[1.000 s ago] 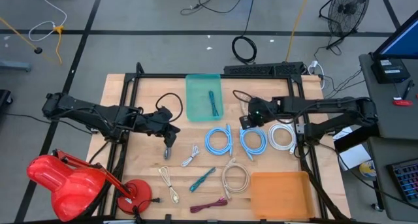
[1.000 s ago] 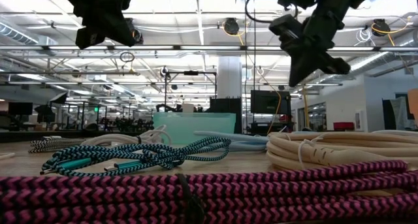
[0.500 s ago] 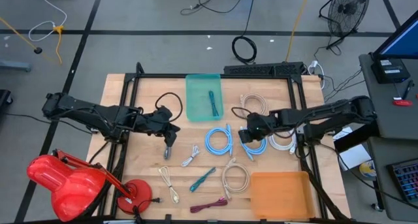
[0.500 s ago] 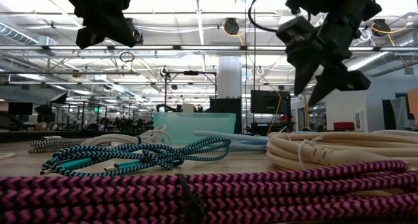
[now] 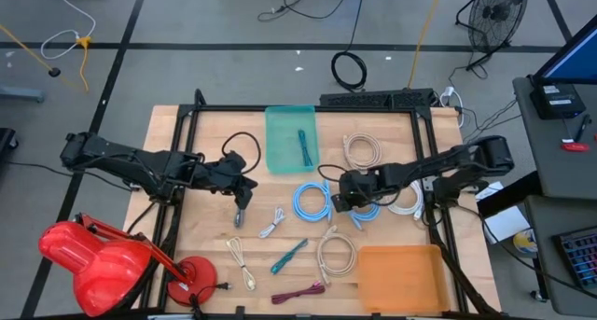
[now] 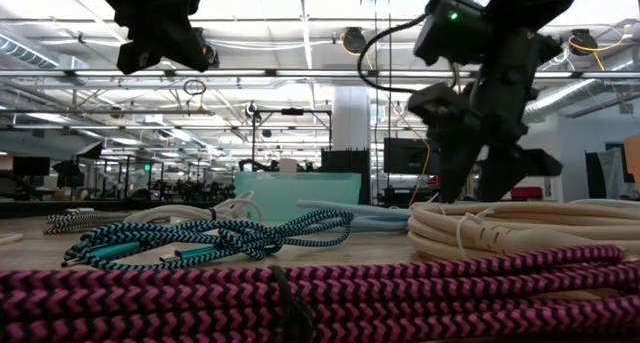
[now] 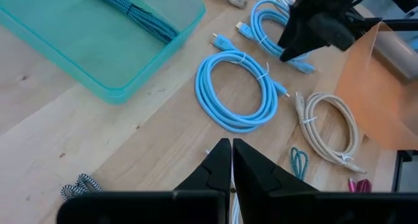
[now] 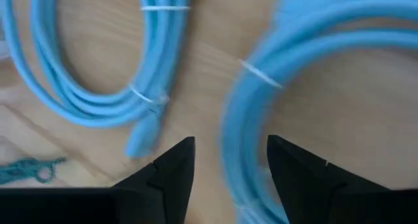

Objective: Pick & Place USB Port
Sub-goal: Put the right light blue charger cable into the orange bin

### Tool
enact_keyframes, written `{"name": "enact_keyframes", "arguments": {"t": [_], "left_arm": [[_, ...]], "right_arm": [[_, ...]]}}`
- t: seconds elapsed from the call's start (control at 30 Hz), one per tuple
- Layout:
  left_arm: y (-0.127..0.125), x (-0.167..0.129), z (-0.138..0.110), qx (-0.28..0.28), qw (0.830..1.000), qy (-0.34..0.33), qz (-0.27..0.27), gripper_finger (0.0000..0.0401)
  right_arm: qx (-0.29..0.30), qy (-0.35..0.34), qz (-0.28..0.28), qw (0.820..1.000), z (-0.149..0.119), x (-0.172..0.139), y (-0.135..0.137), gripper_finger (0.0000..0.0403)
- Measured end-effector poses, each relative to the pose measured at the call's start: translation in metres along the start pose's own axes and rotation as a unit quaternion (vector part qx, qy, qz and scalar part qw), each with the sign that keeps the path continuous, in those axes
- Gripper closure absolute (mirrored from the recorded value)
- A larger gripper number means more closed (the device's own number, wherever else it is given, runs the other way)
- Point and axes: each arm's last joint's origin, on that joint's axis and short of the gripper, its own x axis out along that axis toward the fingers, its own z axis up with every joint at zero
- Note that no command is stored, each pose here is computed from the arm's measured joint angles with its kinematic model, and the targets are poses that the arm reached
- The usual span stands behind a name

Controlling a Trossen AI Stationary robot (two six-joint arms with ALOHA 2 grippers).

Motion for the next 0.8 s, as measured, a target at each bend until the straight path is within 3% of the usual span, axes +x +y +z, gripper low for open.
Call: {"name": "enact_keyframes", "arguments": {"t": [0.27, 0.57, 0.8], "left_arm": [[-0.004, -0.002, -0.005, 0.008, 1.0, 0.008, -0.007, 0.0384], [-0.007, -0.003, -0.011, 0.016, 1.0, 0.014, -0.003, 0.0384], [-0.007, -0.004, -0.011, 0.016, 1.0, 0.01, -0.001, 0.0384]], "right_arm": [[-0.002, 0.0, -0.029, 1.0, 0.0, 0.018, -0.002, 0.0247], [-0.009, 0.001, -0.05, 0.999, -0.001, 0.013, -0.001, 0.0346], [-0.017, 0.022, -0.099, 0.995, 0.002, -0.011, 0.02, 0.0347]]}}
